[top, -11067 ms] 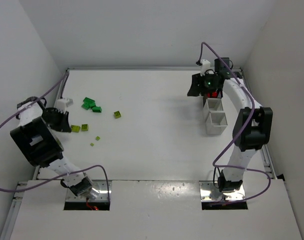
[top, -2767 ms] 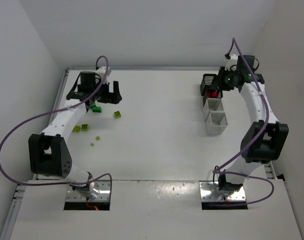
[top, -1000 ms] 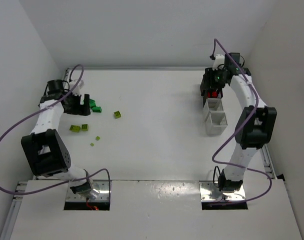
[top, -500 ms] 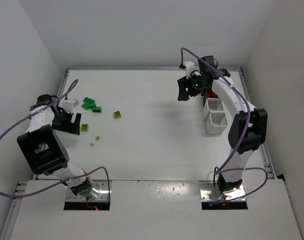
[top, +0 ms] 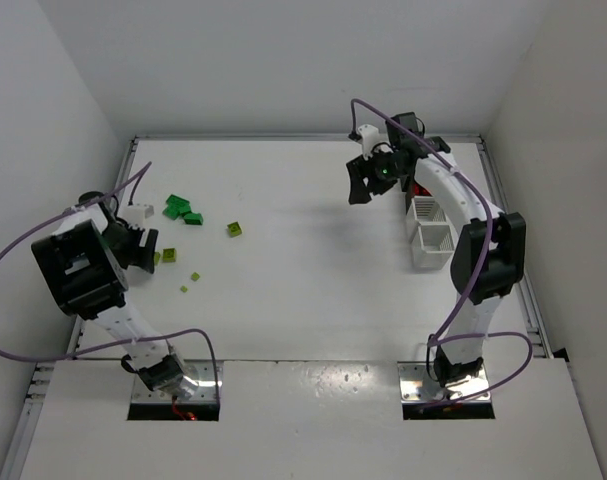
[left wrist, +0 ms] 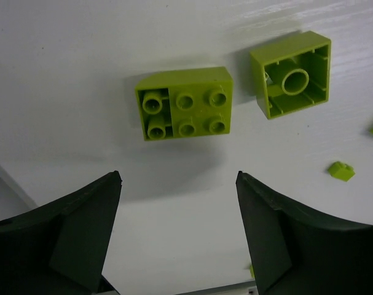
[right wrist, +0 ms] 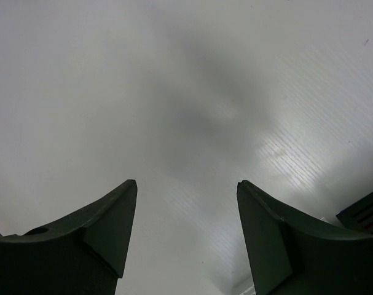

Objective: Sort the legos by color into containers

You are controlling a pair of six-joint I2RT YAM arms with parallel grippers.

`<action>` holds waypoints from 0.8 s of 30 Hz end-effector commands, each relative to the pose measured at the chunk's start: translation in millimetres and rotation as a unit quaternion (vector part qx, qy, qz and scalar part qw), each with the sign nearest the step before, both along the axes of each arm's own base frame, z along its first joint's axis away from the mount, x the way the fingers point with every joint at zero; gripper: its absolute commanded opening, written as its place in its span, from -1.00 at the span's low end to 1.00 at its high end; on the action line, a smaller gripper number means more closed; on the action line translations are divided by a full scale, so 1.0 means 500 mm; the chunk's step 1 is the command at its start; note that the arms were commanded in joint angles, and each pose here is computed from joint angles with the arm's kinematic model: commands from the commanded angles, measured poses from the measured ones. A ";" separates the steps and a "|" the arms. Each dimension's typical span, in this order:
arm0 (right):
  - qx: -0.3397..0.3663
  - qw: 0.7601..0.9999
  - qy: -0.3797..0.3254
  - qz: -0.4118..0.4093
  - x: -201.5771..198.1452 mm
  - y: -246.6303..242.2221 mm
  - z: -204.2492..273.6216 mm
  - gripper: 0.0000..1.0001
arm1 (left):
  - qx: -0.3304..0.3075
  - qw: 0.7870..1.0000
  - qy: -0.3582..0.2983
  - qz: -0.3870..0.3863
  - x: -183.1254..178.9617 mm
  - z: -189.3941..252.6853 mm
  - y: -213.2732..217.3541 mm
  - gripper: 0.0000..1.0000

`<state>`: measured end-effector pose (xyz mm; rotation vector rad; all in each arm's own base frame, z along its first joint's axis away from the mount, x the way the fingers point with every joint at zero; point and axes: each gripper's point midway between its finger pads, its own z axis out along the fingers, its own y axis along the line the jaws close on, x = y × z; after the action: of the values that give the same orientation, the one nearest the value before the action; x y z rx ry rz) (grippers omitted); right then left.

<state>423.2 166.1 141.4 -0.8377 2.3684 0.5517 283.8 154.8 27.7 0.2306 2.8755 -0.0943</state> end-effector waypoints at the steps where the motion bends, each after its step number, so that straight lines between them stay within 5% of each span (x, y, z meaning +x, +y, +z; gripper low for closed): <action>1: 0.008 0.999 -0.036 0.008 0.023 0.015 0.041 0.33 | -0.004 1.000 -0.021 0.007 0.041 0.000 0.002 0.61; 11: 0.006 0.999 -0.030 0.017 0.013 0.039 0.032 0.33 | -0.033 0.999 -0.034 0.004 0.088 -0.026 -0.046 0.43; 16: -0.001 0.999 -0.036 0.016 0.012 0.041 0.038 0.33 | -0.029 0.999 -0.027 0.016 0.092 -0.040 -0.047 0.03; 24: 0.004 0.999 -0.026 0.035 -0.009 0.068 0.026 0.33 | -0.048 0.998 -0.036 0.007 0.088 -0.046 -0.065 -0.30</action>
<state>415.2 186.4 140.1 -0.8996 2.3591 0.5471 318.2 133.3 9.8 0.1607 2.8436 -0.1604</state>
